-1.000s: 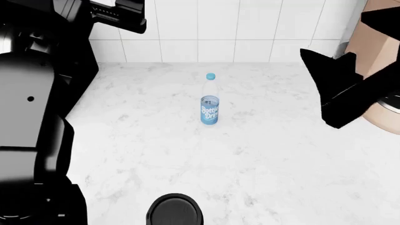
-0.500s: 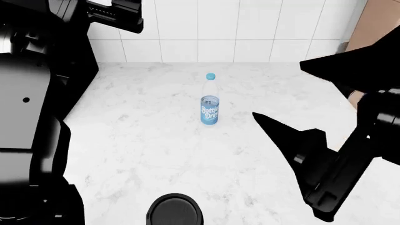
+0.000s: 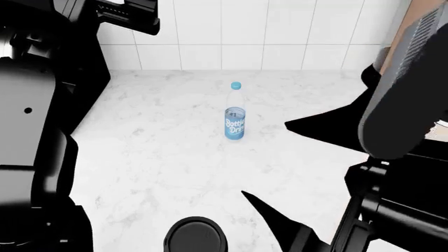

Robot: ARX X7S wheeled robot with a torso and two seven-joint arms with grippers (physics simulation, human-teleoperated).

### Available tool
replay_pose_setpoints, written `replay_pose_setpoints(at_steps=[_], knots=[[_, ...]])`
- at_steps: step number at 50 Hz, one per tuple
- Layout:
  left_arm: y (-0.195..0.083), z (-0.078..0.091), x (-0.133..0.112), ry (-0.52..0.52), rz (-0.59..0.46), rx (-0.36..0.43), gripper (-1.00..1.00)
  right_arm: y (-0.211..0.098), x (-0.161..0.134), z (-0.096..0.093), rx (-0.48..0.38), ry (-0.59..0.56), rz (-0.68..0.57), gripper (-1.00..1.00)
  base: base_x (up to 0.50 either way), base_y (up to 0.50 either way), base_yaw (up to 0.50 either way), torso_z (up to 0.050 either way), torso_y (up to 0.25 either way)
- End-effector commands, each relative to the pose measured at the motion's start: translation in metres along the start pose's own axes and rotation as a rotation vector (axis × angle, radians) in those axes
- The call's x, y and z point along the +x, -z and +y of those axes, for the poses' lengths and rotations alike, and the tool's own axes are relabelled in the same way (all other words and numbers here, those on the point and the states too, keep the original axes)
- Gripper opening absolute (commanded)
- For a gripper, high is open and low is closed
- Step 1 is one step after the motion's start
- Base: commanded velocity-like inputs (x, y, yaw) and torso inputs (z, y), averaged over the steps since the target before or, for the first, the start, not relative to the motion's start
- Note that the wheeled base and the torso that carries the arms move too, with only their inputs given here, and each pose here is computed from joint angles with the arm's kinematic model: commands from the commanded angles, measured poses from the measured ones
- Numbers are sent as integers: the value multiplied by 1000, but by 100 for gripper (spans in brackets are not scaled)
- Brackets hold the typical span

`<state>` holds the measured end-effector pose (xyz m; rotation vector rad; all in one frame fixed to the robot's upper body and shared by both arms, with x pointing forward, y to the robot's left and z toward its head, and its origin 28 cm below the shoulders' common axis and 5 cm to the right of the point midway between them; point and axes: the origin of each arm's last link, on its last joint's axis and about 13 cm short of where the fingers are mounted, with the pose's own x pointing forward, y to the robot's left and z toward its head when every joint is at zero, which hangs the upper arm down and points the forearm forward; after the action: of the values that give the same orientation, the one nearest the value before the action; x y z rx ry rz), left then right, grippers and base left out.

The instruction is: Move the drinks to the dining counter.

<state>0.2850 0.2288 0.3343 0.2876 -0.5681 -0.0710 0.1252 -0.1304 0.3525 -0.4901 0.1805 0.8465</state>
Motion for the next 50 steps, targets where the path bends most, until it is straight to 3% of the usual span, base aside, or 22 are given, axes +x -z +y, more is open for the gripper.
replay_pose_setpoints(at_steps=[1,23,50], knots=[[0,0,1,1,0,3,100,8,9,9,-7,-70,23,100,0,0,0,0,0],[0,-1,0,2,-1,-4,100,12,12,29,-11,-163,26,100,0,0,0,0,0],[2,-1,1,3,-1,-9,100,14,15,34,24,-219,22,100,0,0,0,0,0]])
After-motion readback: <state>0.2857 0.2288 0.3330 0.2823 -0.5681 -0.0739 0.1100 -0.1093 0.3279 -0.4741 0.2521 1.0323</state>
